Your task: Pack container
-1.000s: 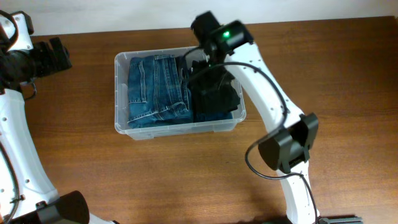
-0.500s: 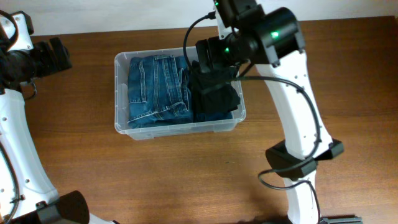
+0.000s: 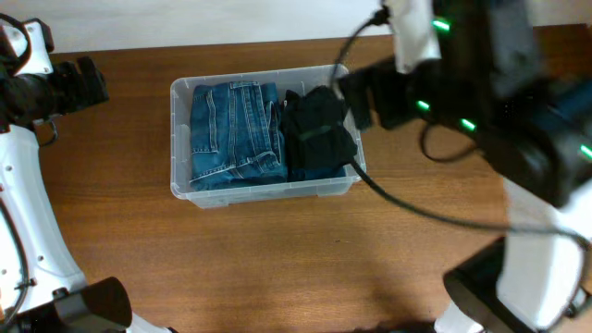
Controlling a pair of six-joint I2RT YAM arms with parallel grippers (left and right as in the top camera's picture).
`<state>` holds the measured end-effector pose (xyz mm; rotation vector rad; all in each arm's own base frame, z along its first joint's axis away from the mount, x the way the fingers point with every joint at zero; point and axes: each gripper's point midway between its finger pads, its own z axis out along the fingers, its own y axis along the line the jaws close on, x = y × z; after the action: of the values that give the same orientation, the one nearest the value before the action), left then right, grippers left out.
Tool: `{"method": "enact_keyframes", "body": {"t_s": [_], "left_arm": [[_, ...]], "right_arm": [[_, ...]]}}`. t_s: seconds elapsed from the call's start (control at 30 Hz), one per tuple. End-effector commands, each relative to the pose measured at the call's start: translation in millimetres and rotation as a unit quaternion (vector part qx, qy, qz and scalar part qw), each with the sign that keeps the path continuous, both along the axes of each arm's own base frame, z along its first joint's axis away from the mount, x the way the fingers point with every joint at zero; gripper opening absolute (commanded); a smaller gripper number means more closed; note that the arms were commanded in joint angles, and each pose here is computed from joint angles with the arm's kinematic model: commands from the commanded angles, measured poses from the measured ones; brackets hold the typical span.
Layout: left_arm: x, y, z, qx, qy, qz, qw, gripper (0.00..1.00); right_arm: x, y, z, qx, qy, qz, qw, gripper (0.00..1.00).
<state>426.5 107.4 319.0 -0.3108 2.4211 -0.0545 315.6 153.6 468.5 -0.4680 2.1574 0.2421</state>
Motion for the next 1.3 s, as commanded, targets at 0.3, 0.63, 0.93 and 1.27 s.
{"method": "enact_keyframes", "body": {"t_s": [0.3,0.63,0.93,1.27], "left_arm": [[2.2,2.2,2.6,-0.005,-0.005,0.005,1.0,0.99],[2.2,2.2,2.6,-0.005,-0.005,0.005,1.0,0.99],[2.2,2.2,2.6,-0.005,-0.005,0.005,1.0,0.99],[2.2,2.2,2.6,-0.005,-0.005,0.005,1.0,0.99]], "right_arm": [[-6.0,-75.2,28.3,0.018,-0.141,-0.042,0.989,0.98],[-43.5,-121.2,-63.2,0.045,-0.29,-0.07,0.953,0.98],[-72.2,-122.3,-156.1,0.043,-0.326,-0.074,0.942,0.98],[-72.1,-125.1,-221.8,0.09,-0.345,-0.099,0.929,0.98]]}}
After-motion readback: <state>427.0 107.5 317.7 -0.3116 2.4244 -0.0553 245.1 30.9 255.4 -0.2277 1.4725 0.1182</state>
